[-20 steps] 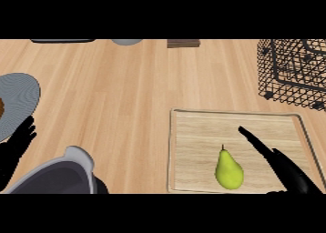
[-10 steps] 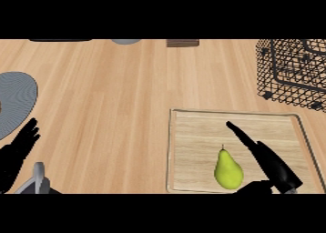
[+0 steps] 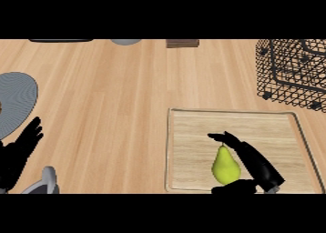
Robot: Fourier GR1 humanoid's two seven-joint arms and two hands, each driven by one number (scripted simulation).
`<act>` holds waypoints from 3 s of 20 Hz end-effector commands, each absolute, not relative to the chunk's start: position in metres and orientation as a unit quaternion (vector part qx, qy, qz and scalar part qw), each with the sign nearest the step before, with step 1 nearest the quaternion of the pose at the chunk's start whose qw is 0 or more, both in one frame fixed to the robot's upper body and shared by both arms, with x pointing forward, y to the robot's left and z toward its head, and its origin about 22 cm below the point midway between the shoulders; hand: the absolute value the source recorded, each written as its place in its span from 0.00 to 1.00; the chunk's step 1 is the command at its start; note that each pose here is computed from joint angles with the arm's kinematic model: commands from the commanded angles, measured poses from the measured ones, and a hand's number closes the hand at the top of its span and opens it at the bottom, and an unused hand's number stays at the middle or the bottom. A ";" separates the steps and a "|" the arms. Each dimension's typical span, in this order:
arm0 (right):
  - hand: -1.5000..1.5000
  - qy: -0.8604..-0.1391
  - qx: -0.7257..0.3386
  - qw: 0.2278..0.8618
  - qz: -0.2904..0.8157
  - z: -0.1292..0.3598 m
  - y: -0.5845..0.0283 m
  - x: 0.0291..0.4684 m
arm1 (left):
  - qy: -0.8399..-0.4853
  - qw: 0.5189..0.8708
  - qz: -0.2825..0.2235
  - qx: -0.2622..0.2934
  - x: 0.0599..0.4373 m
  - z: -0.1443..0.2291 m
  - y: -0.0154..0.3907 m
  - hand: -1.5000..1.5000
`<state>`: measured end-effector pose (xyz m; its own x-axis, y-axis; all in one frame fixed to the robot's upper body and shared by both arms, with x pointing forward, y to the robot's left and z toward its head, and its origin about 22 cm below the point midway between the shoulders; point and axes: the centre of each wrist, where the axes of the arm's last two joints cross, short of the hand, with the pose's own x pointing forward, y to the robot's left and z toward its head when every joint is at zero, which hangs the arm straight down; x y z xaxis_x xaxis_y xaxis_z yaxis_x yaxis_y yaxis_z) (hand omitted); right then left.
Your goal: Pick the pear from the tray and place it in the tiered basket
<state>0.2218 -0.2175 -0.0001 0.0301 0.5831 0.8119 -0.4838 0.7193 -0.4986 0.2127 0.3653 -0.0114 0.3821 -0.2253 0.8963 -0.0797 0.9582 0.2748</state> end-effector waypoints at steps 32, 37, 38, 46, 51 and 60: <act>1.00 -0.551 -0.555 0.582 0.225 0.182 -0.039 0.260 | -0.565 0.815 -0.037 0.125 0.207 -0.016 0.354 0.50; 1.00 -0.580 -0.536 0.582 0.193 0.219 -0.057 0.290 | -0.560 0.817 -0.032 0.132 0.221 -0.003 0.354 0.50; 1.00 -0.594 -0.529 0.581 0.173 0.238 -0.062 0.277 | -0.557 0.820 -0.035 0.127 0.219 -0.016 0.359 0.50; 1.00 -0.605 -0.548 0.559 0.144 0.237 -0.141 0.342 | -0.559 0.819 -0.028 0.127 0.213 -0.023 0.345 0.50; 1.00 -0.599 -0.573 0.541 0.140 0.246 -0.186 0.382 | -0.568 0.812 -0.040 0.127 0.227 -0.018 0.359 0.50; 1.00 -0.674 -0.489 0.551 0.055 0.256 -0.250 0.427 | -0.570 0.812 -0.034 0.119 0.233 -0.011 0.367 0.50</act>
